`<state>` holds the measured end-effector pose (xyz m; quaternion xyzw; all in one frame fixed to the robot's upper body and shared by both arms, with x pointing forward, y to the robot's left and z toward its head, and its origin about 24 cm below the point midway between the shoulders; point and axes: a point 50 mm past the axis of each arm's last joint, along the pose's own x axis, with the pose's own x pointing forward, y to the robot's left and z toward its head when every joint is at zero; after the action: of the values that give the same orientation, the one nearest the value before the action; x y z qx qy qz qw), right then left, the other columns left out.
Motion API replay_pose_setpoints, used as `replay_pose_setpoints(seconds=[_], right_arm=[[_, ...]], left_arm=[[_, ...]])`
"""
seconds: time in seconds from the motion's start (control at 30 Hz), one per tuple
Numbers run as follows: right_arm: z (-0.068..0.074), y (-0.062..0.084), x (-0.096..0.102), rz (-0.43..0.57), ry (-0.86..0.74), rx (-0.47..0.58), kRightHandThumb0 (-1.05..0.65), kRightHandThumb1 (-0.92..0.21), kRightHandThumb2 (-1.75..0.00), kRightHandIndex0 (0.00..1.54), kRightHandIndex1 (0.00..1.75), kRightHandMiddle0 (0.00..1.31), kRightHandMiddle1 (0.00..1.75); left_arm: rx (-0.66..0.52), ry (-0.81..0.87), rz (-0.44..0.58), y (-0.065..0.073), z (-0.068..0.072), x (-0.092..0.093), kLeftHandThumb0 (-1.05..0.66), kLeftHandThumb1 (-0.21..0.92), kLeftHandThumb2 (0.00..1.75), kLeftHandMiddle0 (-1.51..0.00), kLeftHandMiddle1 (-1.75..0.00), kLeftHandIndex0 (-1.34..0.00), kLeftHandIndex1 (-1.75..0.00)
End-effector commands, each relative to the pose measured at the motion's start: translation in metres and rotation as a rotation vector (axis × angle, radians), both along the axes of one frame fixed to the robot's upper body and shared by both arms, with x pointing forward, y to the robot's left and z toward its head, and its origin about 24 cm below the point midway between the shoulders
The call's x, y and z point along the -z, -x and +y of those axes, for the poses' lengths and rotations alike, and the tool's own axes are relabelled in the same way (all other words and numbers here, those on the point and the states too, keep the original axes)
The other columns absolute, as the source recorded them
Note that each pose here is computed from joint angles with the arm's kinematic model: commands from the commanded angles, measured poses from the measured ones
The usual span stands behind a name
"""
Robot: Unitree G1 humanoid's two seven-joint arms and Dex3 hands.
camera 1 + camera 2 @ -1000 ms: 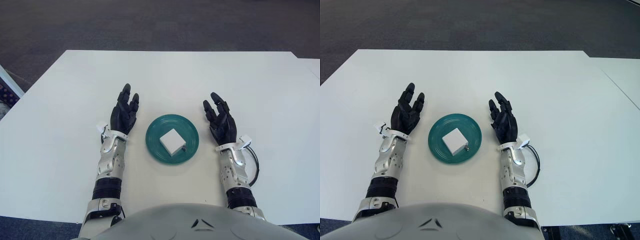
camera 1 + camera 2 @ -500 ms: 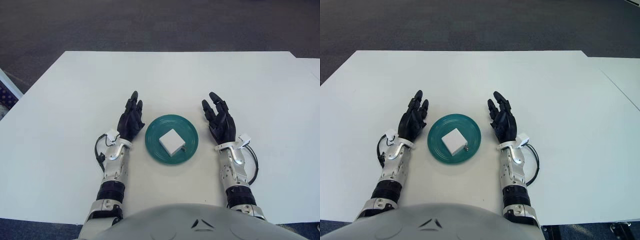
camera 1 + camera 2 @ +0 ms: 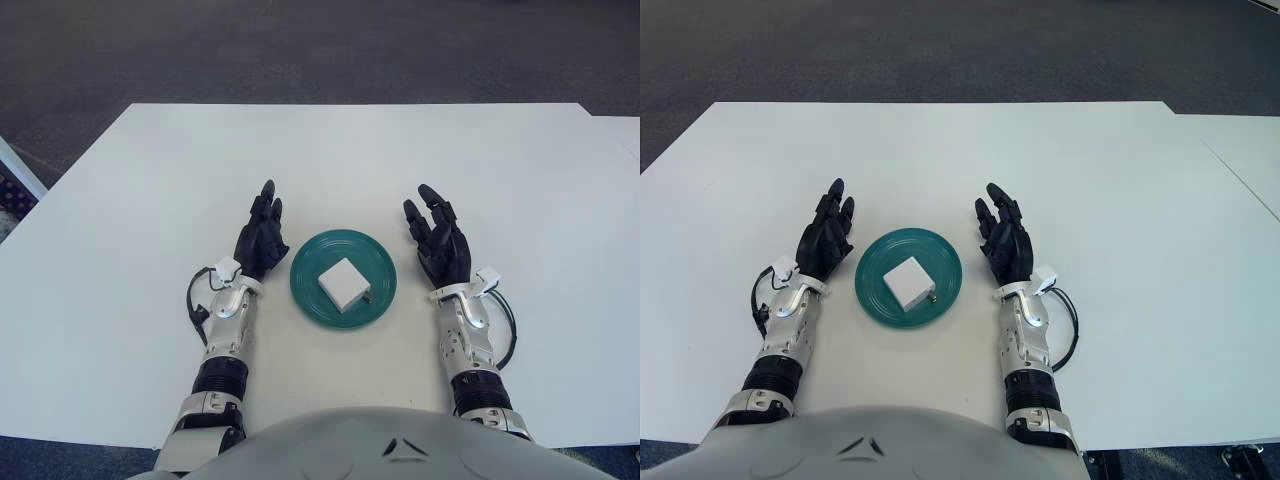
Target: Put the charger into the plate.
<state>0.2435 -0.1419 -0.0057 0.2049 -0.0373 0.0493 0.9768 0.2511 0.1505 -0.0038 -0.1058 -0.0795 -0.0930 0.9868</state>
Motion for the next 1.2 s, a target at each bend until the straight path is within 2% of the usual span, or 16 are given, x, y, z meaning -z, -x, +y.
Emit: replay_pose_setpoints(seconds=[0.0,0.5,0.83,1.17], right_arm=[[-0.003,0.022,0.034,0.177,-0.01,0.018,-0.95,-0.92,-0.92,0.17,0.0,0.0,0.6],[-0.004,0.021,0.032,0.165,0.027,0.009,-0.95,-0.92,-0.92,0.15,0.0,0.0,0.55],[-0.005,0.021,0.029,0.144,0.089,0.003,-0.95,-0.92,-0.93,0.13,0.0,0.0,0.48],[-0.005,0.022,0.026,0.139,0.131,-0.014,-0.94,-0.92,-0.96,0.12,0.0,0.0,0.38]], left_arm=[[-0.026,0.072,0.105,0.026,0.001,0.032,-1.05,0.92,1.03,0.0,0.0,0.0,0.0],[-0.016,0.117,0.026,0.03,-0.007,0.03,-1.05,0.92,0.99,0.0,0.0,0.0,0.0],[-0.066,0.06,0.006,0.033,-0.008,0.028,-1.05,0.92,0.97,0.0,0.0,0.0,0.0],[-0.061,0.02,-0.052,0.036,-0.011,0.024,-1.05,0.92,0.97,0.0,0.0,0.0,0.0]])
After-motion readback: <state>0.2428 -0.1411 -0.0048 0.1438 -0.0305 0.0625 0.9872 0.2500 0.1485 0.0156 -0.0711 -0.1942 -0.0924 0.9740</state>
